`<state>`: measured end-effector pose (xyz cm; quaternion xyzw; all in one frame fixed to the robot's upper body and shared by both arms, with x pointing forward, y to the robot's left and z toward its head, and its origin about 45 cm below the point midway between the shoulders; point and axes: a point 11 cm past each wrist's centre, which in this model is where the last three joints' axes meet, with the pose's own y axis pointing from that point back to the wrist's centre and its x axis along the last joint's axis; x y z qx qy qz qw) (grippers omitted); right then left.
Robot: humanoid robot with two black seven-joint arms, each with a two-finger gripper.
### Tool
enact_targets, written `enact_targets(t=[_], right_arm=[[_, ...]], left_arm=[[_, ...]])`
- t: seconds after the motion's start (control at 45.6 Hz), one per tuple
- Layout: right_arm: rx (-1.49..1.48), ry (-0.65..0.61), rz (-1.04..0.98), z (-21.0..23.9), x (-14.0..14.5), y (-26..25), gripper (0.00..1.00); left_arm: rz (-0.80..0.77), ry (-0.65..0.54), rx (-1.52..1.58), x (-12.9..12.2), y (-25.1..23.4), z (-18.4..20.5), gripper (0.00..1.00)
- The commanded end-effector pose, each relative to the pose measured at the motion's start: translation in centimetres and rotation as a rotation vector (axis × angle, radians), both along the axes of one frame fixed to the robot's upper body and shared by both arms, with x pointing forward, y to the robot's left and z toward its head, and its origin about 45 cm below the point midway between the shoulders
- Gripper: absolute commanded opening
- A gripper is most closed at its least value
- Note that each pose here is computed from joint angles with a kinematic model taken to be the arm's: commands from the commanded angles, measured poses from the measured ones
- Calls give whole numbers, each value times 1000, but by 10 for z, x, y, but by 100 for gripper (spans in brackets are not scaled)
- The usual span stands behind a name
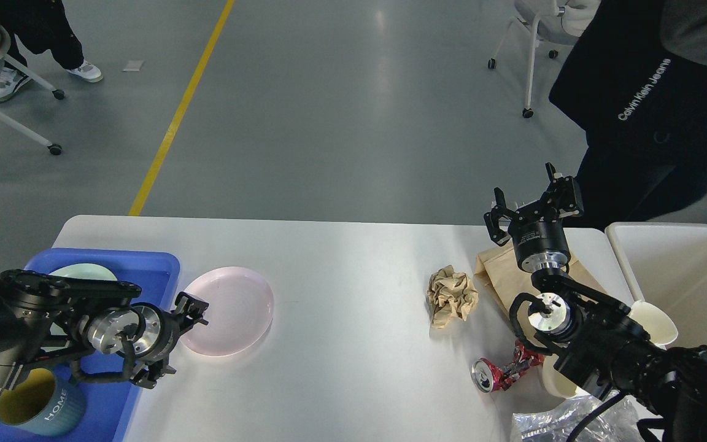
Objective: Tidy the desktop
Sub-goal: 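Grasp the rim of the pink plate with the left gripper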
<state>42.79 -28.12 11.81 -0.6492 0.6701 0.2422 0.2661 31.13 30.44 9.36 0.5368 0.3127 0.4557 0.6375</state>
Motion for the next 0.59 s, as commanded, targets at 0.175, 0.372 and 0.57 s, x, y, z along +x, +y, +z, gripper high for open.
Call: enact_targets(t=[0.175, 0.372, 0.57], right_arm=[[-1, 0, -1, 0, 0, 0, 100], [-1, 0, -1, 0, 0, 0, 100], [-1, 1, 0, 0, 0, 0, 100]], left_arm=[[59, -27, 20, 0, -3, -23, 87], [59, -33, 20, 1, -1, -23, 71], [46, -71, 9, 5, -2, -22, 51]])
